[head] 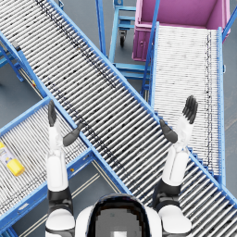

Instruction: Pick up the oil and place it on the left assembly line, put the cola on the right, and keep Sprite still

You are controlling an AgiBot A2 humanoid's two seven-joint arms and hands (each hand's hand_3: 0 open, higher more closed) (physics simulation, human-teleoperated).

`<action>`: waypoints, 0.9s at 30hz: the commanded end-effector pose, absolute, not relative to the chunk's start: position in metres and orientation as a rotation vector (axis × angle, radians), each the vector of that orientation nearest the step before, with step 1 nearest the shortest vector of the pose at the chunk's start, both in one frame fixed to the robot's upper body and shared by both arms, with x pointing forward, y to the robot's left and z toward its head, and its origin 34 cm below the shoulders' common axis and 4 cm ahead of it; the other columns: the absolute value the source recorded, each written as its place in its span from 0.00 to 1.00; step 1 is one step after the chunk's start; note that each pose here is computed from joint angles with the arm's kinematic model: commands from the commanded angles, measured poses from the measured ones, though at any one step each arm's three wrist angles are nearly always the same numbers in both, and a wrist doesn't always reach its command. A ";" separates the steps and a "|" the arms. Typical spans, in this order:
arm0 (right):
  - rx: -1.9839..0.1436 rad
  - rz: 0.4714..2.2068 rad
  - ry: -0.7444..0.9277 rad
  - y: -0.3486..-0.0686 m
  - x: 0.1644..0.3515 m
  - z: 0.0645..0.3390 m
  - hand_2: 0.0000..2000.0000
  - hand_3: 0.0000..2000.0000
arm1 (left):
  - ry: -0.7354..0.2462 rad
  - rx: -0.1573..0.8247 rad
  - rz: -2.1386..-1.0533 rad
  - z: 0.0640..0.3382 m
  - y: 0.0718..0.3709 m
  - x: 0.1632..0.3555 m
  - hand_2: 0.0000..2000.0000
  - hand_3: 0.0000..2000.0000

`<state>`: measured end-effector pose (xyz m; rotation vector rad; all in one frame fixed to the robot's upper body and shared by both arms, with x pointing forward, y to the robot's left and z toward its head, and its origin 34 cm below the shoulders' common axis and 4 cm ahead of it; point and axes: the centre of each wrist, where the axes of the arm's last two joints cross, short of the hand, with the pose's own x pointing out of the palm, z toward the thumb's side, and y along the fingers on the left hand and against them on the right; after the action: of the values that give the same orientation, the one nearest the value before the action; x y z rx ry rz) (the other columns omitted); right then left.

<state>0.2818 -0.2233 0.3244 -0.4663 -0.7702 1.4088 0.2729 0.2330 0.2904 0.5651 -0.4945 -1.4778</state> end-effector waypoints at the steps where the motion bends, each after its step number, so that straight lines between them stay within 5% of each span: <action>1: -0.460 1.425 -0.760 -0.223 0.282 0.322 0.00 0.00 | -0.492 0.552 -1.487 0.288 0.232 0.273 0.00 0.00; 22: -0.170 1.935 -0.408 -0.202 0.258 0.236 0.00 0.00 | -0.400 0.115 -1.759 0.233 0.203 0.256 0.00 0.00; 27: -0.141 1.964 -0.382 -0.201 0.255 0.230 0.00 0.00 | -0.390 0.082 -1.773 0.229 0.201 0.255 0.00 0.00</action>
<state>0.2550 -0.2010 0.2295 -0.1391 -0.3801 1.9663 0.2548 0.2010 0.2291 0.0795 -0.3895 -1.7743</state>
